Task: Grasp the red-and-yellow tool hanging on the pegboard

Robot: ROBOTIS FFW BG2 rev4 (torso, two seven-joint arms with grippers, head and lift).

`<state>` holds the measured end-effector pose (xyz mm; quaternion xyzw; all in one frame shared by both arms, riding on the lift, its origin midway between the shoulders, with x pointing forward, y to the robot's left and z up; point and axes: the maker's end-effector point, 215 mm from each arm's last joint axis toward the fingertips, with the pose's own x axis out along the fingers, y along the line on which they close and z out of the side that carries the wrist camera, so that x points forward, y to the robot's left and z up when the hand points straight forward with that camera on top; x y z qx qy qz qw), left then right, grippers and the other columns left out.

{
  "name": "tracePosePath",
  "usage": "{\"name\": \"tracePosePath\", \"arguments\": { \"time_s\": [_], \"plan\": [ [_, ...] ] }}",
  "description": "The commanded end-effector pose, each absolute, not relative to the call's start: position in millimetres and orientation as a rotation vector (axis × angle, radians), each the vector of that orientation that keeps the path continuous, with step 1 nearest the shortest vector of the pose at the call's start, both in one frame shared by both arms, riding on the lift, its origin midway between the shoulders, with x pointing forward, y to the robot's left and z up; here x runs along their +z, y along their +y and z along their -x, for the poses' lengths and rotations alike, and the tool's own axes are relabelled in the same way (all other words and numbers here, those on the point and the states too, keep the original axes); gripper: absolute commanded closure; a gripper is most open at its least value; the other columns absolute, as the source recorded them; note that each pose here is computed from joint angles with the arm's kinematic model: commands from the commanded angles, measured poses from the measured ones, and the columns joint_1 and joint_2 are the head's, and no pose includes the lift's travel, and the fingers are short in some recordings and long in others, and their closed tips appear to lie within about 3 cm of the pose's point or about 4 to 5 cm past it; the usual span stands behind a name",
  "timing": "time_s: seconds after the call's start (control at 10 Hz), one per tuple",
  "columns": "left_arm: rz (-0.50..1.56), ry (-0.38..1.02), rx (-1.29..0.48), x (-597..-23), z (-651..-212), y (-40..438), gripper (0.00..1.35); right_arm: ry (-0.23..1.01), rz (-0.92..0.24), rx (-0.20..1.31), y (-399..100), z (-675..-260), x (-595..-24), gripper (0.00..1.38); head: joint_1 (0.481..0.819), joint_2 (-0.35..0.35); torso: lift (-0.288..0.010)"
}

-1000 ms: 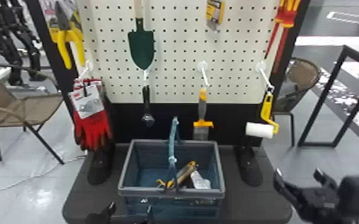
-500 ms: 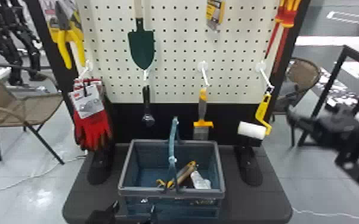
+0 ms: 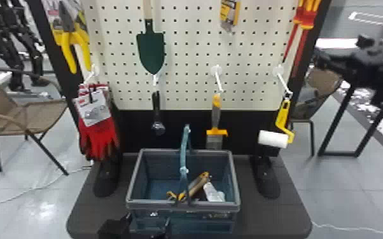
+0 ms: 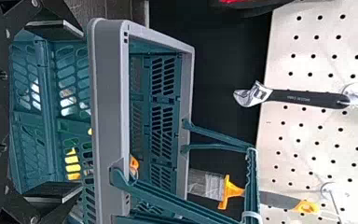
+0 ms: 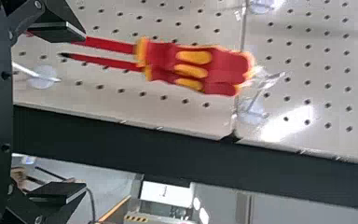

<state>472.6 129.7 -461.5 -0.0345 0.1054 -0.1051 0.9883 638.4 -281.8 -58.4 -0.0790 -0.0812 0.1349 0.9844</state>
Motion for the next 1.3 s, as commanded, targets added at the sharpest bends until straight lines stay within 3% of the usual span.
{"name": "tracePosePath", "arguments": {
  "time_s": [0.0,0.6,0.7,1.0,1.2],
  "plan": [
    [0.061,0.217,-0.224,-461.8,-474.4,125.1,0.16,-0.186,0.186,0.300,-266.5,-643.1,-30.5,0.17,0.549,0.000,-0.100],
    [0.033,0.236,-0.250,-465.0,-477.8,121.1,0.16,-0.228,0.203,0.383,-214.8,-652.2,12.7,0.21,0.549,0.000,-0.100],
    [0.032,0.235,-0.255,-464.3,-478.8,121.0,0.17,-0.225,0.198,0.389,-211.0,-656.9,12.7,0.30,0.549,0.000,-0.100],
    [0.041,0.235,-0.251,-464.9,-476.5,121.6,0.17,-0.215,0.210,0.378,-215.2,-657.2,9.9,0.76,0.549,0.000,-0.100],
    [0.040,0.235,-0.249,-465.1,-476.6,122.6,0.17,-0.206,0.221,0.357,-223.8,-654.8,7.8,0.91,0.549,0.000,-0.100]
  ]
}}
